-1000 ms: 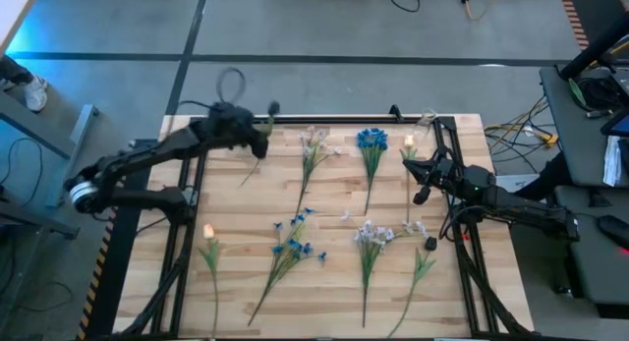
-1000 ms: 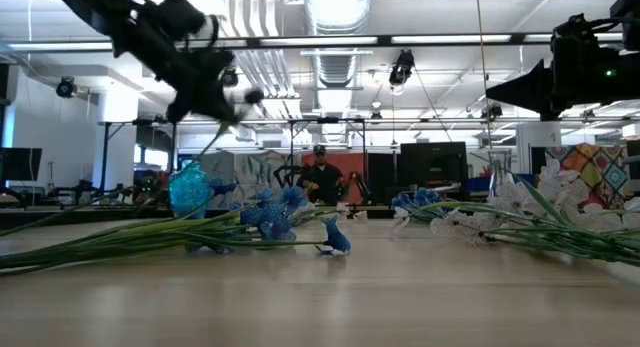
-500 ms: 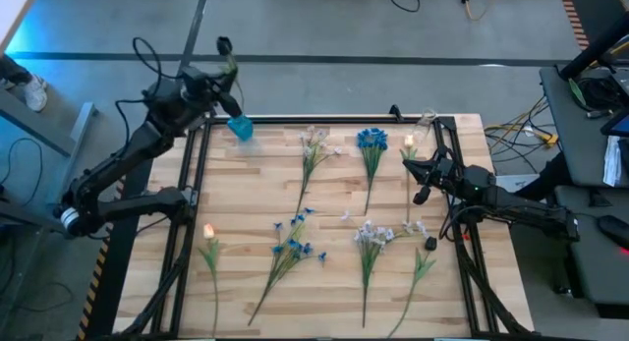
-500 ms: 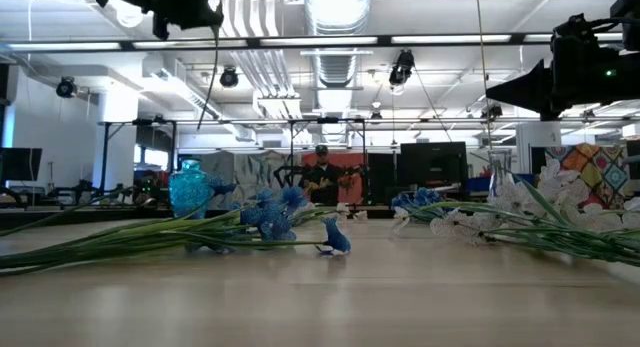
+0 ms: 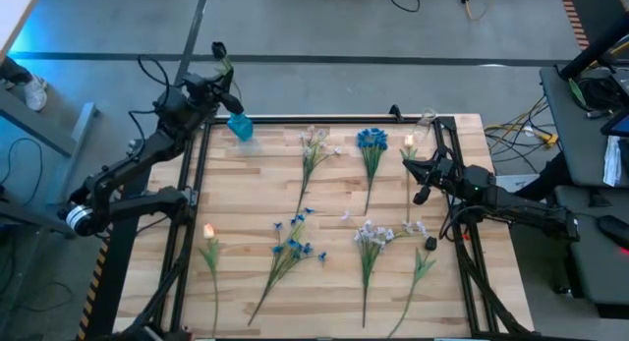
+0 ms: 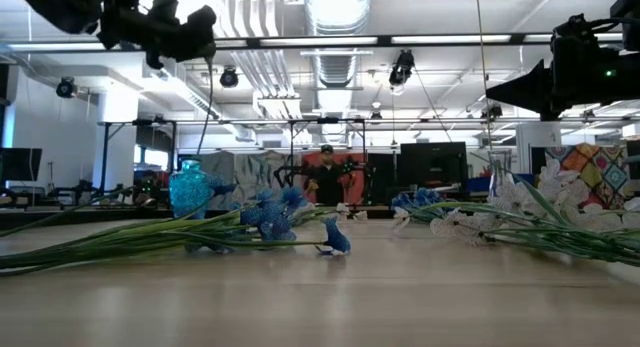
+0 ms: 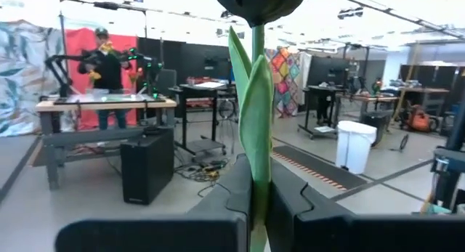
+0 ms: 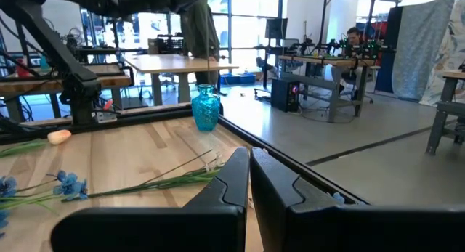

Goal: Sort flowers into vase by color
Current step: Put the top black tulip into the blue vase

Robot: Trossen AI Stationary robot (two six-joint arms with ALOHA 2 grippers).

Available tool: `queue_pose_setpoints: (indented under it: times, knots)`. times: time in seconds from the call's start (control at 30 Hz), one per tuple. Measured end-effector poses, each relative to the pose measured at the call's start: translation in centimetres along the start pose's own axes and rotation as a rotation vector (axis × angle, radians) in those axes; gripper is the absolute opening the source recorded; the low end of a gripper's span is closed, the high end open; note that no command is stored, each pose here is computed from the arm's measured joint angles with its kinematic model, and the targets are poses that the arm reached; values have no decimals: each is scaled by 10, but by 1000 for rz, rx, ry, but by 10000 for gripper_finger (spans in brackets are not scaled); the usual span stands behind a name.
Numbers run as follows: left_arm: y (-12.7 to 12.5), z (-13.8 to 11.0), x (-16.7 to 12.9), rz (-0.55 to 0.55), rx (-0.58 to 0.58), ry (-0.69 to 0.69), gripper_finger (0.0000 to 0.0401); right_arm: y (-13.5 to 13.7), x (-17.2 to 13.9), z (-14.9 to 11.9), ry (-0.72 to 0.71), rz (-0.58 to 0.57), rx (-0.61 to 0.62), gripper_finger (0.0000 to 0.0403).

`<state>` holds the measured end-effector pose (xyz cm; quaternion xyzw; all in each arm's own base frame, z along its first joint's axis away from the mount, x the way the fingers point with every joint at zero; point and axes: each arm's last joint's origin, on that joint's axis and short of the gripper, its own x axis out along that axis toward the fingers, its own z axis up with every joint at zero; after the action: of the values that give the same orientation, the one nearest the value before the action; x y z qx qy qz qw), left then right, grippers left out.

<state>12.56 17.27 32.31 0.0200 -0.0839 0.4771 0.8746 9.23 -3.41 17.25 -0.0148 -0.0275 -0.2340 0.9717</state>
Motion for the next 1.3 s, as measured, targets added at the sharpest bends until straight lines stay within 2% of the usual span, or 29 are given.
queue_pose_setpoints:
  times: [0.53, 0.67, 0.8, 0.93, 1.3]
  knots:
    - [4, -47, -15, -20, 41, 85, 0, 0, 0, 0, 0, 0, 0, 9]
    - [6, -56, -18, 18, 82, 101, 3, 0, 0, 0, 0, 1, 0, 9]
    - [8, -61, -20, 82, 127, 122, 25, 0, 0, 5, -47, 21, 78, 9]
    - [8, -64, -20, 78, 171, 186, 52, 1, 0, 4, -43, 27, 141, 9]
    - [10, -71, -23, 89, 254, 361, 122, 1, 0, 4, -36, 27, 129, 9]
